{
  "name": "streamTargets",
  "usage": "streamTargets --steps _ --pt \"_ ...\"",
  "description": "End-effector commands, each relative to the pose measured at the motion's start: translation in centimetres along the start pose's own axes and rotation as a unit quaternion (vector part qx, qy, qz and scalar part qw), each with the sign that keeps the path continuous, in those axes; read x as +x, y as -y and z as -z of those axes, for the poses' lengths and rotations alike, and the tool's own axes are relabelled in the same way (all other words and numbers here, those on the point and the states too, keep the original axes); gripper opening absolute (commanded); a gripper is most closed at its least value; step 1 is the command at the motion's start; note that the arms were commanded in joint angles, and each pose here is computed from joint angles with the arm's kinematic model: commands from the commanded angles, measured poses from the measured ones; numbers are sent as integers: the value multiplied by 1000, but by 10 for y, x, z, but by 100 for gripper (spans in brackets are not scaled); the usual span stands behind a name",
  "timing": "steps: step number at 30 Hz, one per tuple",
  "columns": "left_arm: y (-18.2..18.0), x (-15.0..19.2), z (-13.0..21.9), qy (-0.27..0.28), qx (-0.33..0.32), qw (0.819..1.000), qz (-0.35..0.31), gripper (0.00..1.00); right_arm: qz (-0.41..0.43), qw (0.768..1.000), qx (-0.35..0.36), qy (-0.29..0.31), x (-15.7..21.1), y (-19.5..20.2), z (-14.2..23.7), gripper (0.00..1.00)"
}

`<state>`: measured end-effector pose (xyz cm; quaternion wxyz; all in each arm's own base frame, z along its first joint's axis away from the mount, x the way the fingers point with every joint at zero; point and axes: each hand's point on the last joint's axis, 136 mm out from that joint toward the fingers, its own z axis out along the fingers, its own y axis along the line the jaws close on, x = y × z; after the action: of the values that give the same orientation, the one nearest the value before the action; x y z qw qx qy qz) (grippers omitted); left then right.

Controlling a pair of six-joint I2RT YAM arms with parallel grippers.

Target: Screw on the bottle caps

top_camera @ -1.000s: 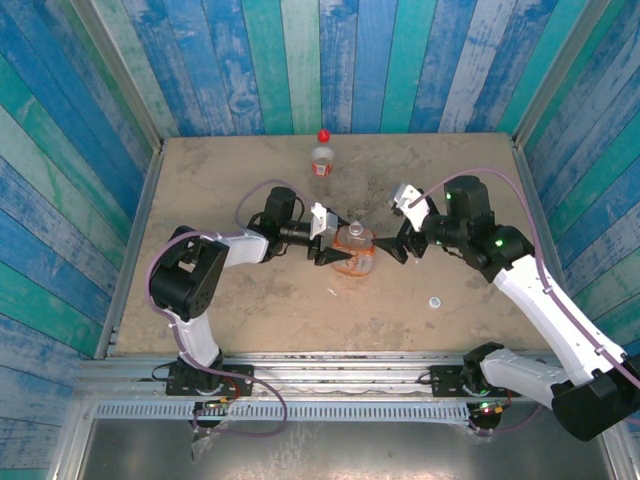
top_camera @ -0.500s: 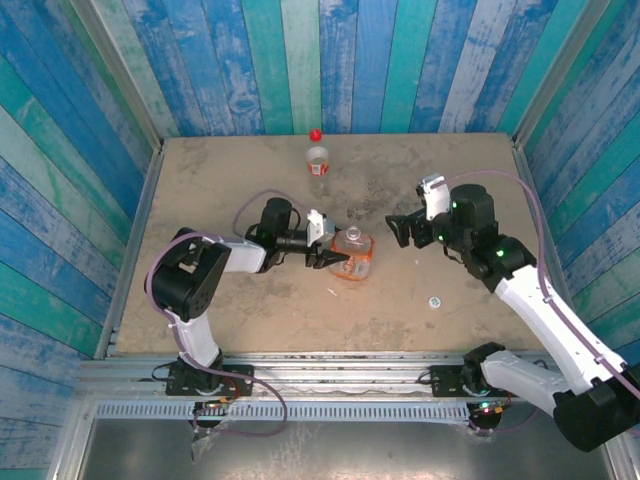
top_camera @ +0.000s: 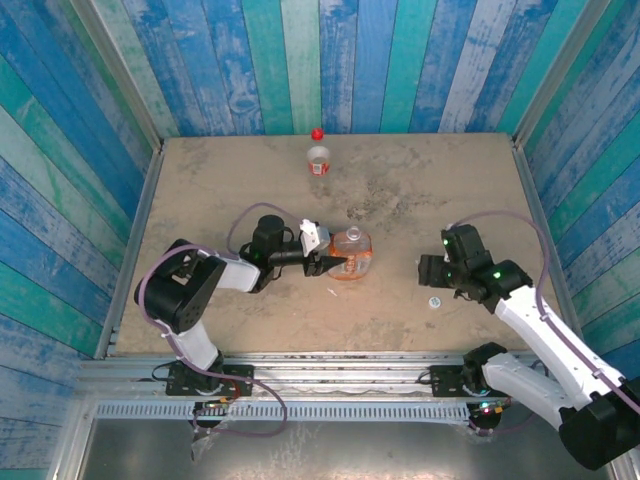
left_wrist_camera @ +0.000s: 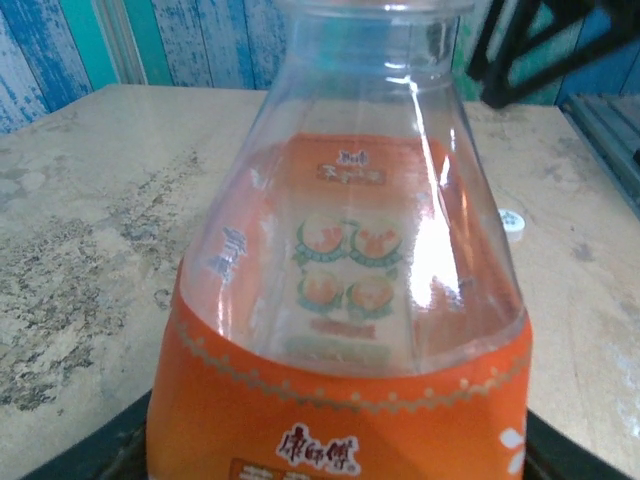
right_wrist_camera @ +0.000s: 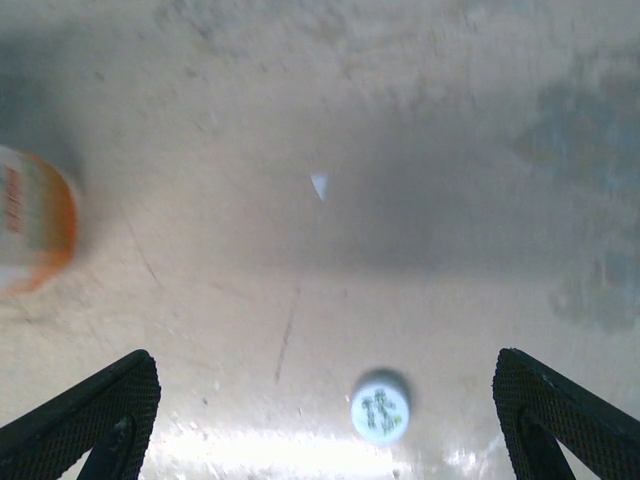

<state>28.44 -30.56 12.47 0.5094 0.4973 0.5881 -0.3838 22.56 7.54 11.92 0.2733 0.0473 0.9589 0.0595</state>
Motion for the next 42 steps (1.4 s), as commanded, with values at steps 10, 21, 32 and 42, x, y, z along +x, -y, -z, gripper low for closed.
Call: streamTargets --steps 10,21,32,42 --pt "1 -24 5 33 -19 999 -25 58 -54 994 55 -71 43 24 -20 82" --pt "9 -15 13 35 -26 999 1 57 -56 988 70 -123 64 25 -46 63" --pt "8 -16 12 33 -25 999 1 58 -60 985 74 -141 76 25 -65 50" --pt "7 -15 10 32 -22 999 5 58 -56 983 80 -153 83 28 -72 41"
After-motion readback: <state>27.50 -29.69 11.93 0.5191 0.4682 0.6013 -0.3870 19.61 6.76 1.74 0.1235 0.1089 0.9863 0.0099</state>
